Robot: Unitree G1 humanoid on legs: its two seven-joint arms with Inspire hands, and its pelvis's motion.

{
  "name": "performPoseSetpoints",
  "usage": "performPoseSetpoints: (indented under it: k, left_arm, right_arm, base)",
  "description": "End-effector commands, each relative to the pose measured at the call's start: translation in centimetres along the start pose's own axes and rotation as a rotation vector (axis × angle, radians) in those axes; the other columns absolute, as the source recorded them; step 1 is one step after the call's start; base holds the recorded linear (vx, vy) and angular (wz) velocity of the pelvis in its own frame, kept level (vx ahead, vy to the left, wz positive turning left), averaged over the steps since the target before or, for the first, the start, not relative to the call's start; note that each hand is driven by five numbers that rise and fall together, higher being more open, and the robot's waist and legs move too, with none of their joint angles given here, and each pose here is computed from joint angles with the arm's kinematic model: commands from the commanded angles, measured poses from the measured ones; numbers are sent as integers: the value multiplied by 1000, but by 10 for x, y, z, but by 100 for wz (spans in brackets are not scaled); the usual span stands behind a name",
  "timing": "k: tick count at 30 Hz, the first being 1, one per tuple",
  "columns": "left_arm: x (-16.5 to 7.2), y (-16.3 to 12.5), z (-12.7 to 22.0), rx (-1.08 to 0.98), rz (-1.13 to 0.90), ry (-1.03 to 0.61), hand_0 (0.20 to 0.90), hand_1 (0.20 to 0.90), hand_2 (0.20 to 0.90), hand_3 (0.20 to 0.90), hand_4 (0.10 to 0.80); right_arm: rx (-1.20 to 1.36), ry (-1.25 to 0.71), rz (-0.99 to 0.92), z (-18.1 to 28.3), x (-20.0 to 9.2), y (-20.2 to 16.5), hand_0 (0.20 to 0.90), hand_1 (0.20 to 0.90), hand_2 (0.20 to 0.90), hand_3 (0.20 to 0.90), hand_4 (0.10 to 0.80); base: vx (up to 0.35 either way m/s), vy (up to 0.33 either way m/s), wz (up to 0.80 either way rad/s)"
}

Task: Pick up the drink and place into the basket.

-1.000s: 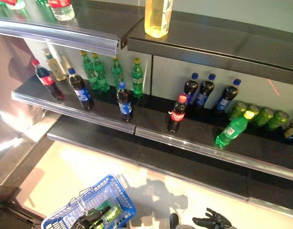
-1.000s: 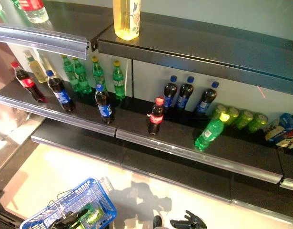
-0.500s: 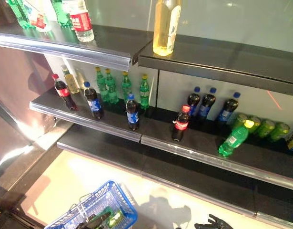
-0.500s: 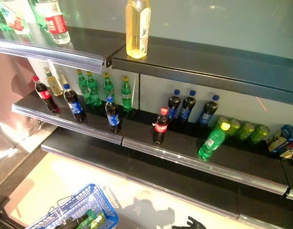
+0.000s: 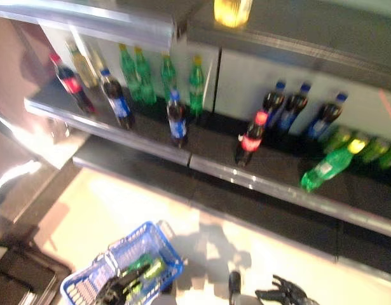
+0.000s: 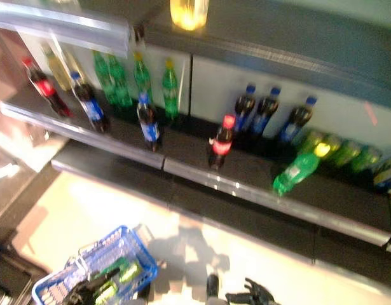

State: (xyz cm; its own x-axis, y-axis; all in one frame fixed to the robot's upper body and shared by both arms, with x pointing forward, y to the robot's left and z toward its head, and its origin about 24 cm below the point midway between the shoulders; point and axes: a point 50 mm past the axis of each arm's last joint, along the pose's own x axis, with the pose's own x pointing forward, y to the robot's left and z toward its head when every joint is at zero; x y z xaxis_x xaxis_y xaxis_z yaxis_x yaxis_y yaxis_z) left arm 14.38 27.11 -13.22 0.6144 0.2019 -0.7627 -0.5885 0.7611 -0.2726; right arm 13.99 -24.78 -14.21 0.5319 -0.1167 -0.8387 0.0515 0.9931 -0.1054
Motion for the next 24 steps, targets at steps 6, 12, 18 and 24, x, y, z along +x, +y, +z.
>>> performPoseSetpoints:
  k: [6, 12, 18, 24]
  left_arm:
    - [15, -61, 62, -129, -216, -241, 300, 300, 300, 200, 100]
    - [16, -74, 79, -144, -222, -288, 300, 300, 300, 200, 100]
    - [14, -71, 88, -226, -213, -319, 300, 300, 300, 200, 100]
    - [10, -57, 95, -220, -170, -345, 300, 300, 300, 200, 100]
  right_arm:
    - [12, -393, -36, 101, 1, -16, 900, 900, 900, 900, 800]
    - [4, -705, 72, 174, -15, 10, 900, 900, 900, 900, 800]
    - [-93, -951, 88, 215, -43, 35, 900, 900, 900, 900, 800]
    - [-184, -1172, 68, 239, -81, 58, 900, 900, 900, 900, 800]
  base:
    - [-231, 39, 4]
    - [-224, 13, 2]
    - [-92, -24, 7]
    - [7, -76, 7]
